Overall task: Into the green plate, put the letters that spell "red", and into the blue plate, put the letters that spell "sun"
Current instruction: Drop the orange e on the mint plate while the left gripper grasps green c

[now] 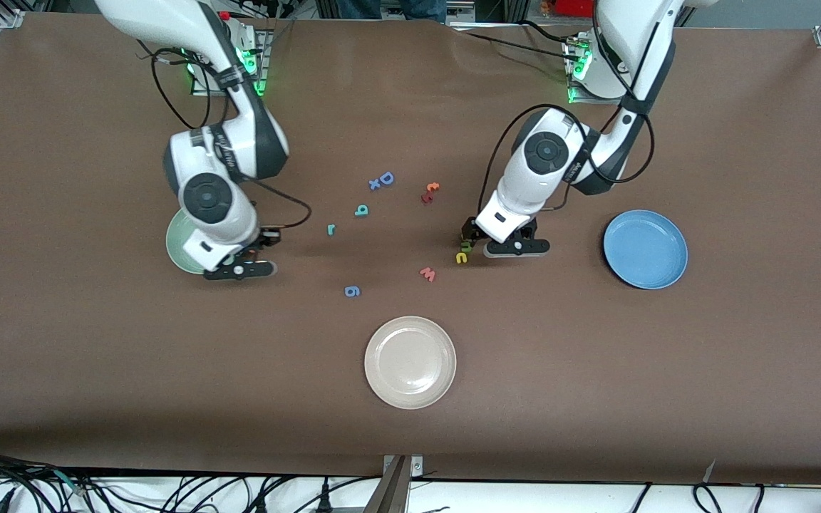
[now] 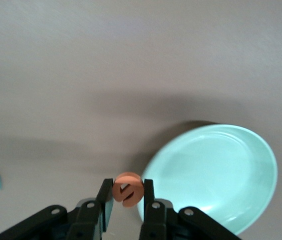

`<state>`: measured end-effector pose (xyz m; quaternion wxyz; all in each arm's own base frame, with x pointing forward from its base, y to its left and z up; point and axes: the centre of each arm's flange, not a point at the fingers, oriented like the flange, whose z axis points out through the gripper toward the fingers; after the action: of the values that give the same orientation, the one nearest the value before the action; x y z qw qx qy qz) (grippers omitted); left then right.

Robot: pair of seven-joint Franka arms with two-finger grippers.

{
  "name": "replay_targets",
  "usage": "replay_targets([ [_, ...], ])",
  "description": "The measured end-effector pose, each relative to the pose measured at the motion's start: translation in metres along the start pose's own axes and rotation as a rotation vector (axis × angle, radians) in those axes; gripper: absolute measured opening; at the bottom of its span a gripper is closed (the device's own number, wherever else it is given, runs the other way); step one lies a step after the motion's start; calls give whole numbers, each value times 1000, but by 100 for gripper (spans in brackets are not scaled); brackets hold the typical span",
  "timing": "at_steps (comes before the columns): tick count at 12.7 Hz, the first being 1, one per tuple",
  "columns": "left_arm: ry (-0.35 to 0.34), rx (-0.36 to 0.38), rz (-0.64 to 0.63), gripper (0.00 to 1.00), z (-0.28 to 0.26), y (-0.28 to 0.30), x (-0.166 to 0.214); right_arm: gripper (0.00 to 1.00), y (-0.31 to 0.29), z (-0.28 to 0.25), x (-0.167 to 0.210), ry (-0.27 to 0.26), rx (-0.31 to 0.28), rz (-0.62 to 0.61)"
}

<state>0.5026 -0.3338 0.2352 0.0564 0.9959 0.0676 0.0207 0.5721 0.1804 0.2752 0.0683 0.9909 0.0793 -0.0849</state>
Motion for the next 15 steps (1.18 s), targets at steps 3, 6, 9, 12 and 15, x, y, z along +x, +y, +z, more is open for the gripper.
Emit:
replay_targets([
  [3,-18,13,-43,97,16,1,-6,28,62,23,-6,-50,37,-42],
  [6,-24,16,-63,94,28,3,-7,28,98,51,-15,-101,74,-34],
  [9,-23,17,-80,93,42,26,-13,28,102,84,-17,-157,74,-20],
  [12,11,61,-27,90,51,25,-8,28,102,103,-17,-177,75,-10],
  [15,28,82,-7,81,52,20,-5,28,102,109,-16,-177,70,-10],
])
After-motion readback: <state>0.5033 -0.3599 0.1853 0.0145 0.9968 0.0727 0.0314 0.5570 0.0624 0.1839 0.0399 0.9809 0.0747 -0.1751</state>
